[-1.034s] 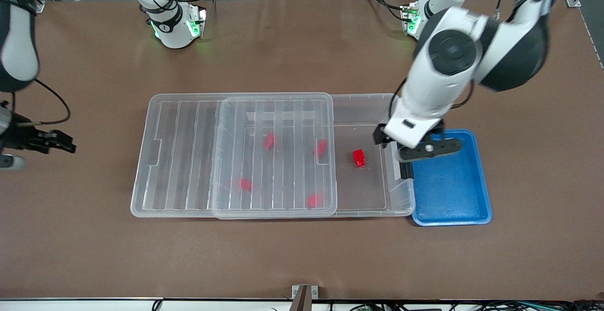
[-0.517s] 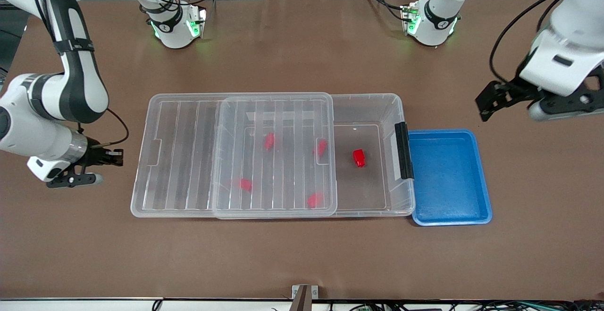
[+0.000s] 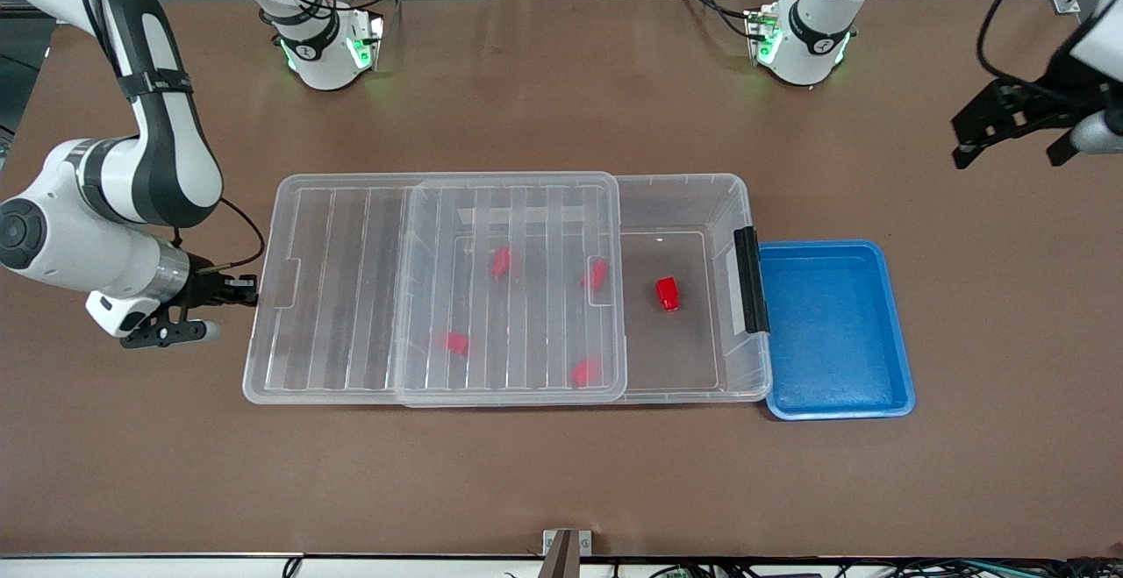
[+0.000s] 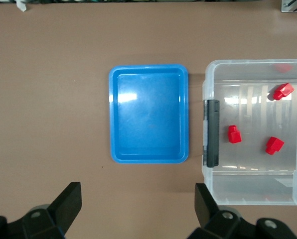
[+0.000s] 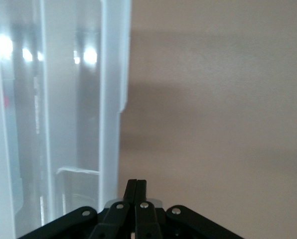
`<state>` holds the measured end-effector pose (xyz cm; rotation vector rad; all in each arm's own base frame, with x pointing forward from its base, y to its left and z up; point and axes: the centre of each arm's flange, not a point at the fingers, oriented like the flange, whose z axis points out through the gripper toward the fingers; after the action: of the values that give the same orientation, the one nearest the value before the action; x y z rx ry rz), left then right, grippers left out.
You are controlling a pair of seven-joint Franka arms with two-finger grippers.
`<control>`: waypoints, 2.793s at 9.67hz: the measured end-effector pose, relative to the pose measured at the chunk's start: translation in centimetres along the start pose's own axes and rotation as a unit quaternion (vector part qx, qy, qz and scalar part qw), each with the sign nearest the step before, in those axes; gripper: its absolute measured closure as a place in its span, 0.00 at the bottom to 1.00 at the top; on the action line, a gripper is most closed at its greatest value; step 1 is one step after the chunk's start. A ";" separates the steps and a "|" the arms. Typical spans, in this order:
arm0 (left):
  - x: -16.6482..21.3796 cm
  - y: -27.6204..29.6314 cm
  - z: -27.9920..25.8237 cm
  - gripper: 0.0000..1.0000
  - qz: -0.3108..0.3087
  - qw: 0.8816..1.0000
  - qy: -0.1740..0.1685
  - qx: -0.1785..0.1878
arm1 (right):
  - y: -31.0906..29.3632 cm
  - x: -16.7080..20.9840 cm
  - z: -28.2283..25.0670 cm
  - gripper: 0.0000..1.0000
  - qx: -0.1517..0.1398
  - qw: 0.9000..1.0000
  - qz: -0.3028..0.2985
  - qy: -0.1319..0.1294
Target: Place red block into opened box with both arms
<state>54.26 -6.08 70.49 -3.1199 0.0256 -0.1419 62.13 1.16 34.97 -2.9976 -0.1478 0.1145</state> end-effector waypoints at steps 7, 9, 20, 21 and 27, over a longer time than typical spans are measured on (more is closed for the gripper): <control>-3.9 -0.3 1.3 0.00 0.012 0.999 -0.037 0.005 | -8.5 0.3 2.2 0.99 0.029 0.999 0.010 -0.009; -3.9 -0.3 1.4 0.00 0.011 0.999 -0.038 0.005 | -10.9 0.4 3.0 0.99 0.027 1.000 0.011 -0.007; -3.6 -0.6 2.1 0.00 0.008 0.999 -0.044 0.005 | -15.2 1.2 4.5 0.85 0.023 0.999 0.023 -0.004; -3.6 -0.7 1.9 0.00 0.008 0.999 -0.042 0.005 | -13.9 1.3 3.7 0.71 0.021 0.999 0.035 -0.016; -3.6 -0.5 1.0 0.00 0.010 0.999 -0.032 0.004 | -0.7 -5.2 -22.1 0.00 -0.045 0.989 0.143 0.003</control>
<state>50.80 -5.54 69.17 -3.1131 0.0542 -0.0412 58.74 -1.66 57.29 -3.0889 0.2875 0.1303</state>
